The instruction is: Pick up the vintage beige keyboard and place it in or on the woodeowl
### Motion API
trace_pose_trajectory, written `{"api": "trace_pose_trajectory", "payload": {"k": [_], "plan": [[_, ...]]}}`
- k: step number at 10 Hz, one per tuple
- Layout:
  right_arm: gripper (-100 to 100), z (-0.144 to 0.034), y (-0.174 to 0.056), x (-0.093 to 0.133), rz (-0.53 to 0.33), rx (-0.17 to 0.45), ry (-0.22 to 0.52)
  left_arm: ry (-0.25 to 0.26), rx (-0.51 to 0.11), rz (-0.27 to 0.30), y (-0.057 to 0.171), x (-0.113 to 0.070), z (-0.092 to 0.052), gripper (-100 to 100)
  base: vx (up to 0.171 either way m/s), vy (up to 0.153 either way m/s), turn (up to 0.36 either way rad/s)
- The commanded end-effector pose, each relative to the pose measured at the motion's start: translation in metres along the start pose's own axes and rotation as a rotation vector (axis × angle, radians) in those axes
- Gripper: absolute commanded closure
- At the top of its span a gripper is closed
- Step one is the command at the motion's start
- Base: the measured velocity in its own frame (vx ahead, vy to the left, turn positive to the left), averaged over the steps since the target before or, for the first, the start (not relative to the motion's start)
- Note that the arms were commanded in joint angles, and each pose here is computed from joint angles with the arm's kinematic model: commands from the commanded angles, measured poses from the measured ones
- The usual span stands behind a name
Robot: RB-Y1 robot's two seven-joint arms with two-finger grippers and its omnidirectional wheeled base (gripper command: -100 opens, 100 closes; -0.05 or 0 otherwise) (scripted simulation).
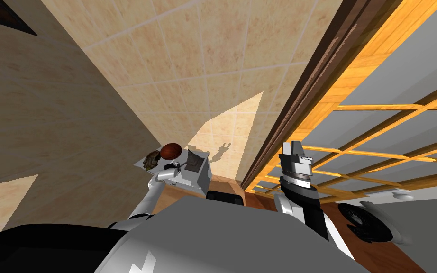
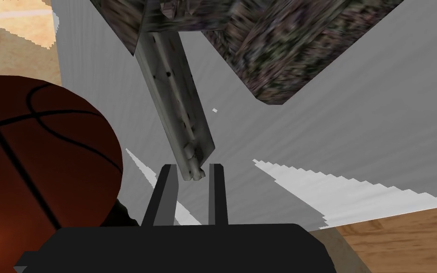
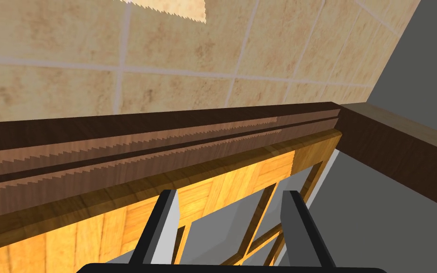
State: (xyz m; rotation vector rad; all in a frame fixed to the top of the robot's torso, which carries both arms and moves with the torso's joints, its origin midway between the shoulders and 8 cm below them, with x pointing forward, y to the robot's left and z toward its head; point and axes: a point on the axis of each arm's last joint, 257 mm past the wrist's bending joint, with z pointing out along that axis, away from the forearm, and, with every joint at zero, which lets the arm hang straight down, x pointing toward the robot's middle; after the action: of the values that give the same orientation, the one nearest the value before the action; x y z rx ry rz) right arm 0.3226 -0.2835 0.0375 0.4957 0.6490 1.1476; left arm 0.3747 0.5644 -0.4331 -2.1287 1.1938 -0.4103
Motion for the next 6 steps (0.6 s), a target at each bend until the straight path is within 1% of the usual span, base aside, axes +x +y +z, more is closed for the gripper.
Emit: {"api": "trace_pose_trajectory", "payload": {"k": [1, 2, 3, 4, 5, 6], "plan": [[0, 0.0, 0.0, 0.0, 0.0, 0.0, 0.0, -0.002, -0.005, 0.001, -0.004, -0.002, -0.004, 100, -0.056, -0.054, -0.006], [0, 0.0, 0.0, 0.0, 0.0, 0.0, 0.0, -0.001, -0.001, 0.001, -0.003, 0.0, -0.003, 100, -0.025, -0.022, 0.002], [0, 0.0, 0.0, 0.0, 0.0, 0.0, 0.0, -0.001, -0.002, 0.0, -0.004, -0.001, -0.003, 0, 0.0, 0.0, 0.0], [0, 0.0, 0.0, 0.0, 0.0, 0.0, 0.0, -0.032, 0.038, 0.001, -0.034, -0.021, -0.007, 100, -0.085, 0.011, -0.102], [0, 0.0, 0.0, 0.0, 0.0, 0.0, 0.0, -0.054, 0.04, -0.003, -0.042, -0.035, -0.008, 100, -0.154, 0.047, -0.099], [0, 0.0, 0.0, 0.0, 0.0, 0.0, 0.0, -0.066, 0.039, -0.006, -0.045, -0.042, -0.009, 100, -0.156, 0.06, -0.053]]}}
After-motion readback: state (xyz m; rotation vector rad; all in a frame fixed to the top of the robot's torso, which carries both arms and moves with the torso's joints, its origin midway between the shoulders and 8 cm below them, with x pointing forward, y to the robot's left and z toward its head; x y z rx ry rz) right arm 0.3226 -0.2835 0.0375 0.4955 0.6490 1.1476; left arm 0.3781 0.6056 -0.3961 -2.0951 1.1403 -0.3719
